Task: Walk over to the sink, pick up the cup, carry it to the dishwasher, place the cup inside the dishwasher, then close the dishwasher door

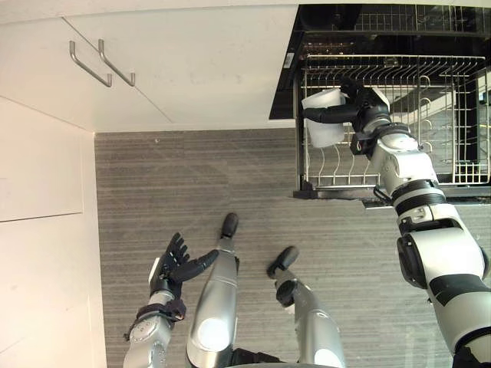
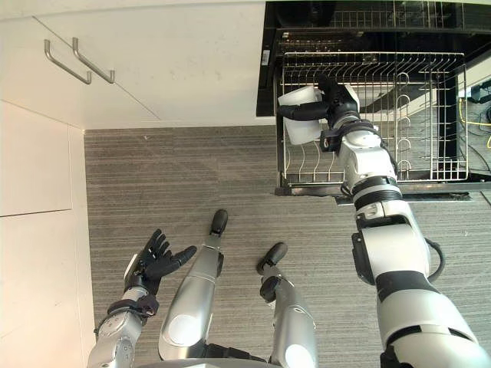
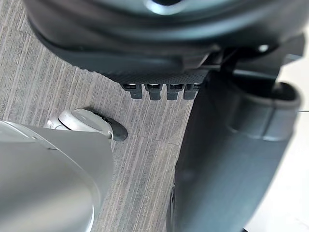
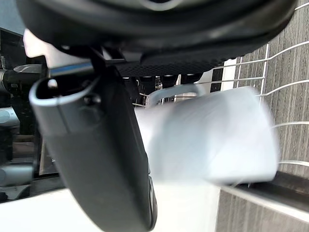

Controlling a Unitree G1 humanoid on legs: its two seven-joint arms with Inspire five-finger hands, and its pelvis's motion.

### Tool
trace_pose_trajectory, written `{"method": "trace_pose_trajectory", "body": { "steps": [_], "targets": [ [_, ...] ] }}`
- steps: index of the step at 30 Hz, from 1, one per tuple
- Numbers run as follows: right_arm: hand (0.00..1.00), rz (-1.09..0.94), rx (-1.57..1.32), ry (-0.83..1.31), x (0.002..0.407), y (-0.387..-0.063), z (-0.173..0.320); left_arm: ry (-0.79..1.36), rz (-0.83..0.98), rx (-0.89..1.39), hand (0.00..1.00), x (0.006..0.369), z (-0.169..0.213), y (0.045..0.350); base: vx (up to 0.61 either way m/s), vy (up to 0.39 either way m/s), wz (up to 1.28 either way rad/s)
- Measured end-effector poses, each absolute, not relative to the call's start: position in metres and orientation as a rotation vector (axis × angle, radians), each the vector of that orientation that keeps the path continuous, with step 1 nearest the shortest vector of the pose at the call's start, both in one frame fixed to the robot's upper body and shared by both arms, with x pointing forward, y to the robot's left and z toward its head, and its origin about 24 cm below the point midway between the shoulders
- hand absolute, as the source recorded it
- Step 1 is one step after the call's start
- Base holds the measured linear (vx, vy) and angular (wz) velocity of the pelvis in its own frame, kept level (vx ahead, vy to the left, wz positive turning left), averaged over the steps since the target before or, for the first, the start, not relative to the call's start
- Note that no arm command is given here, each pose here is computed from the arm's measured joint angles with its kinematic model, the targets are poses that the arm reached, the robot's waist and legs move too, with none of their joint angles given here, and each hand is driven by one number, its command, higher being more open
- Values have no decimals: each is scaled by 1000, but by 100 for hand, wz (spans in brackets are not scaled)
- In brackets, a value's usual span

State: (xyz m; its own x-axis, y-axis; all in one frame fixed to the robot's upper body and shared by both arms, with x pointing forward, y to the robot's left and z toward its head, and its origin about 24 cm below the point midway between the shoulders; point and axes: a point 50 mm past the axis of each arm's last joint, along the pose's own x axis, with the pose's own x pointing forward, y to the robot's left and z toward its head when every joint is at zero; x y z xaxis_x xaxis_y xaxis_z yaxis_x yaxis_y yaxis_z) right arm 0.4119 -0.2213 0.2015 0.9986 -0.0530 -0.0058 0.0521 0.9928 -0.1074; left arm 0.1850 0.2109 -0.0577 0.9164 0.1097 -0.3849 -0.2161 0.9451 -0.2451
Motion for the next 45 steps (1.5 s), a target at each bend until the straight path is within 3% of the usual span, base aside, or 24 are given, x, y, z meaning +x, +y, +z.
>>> {"method": "trace_pose_trajectory", "body": {
  "steps": [12,19,26,31,35,45],
  "targets": [
    [100,35,-21,4,408,-215,190,428,176,-226,100,179,-64,220,9,-6,-7],
    [100,32,72,-123,389,-239,196,482,218,-175,100,162,-74,228,10,26,-17],
    [100,6,304,-428,312,-258,162,613,332,-104,100,123,-98,226,69,33,-18],
    [100,22,378,-477,230,-239,115,711,402,-73,100,95,-110,218,111,57,-25],
    [100,73,427,-487,194,-215,113,819,421,-122,100,89,-120,204,39,41,-31],
    [100,205,481,-451,175,-201,106,958,444,-257,100,69,-137,195,46,21,-10]
  ]
}}
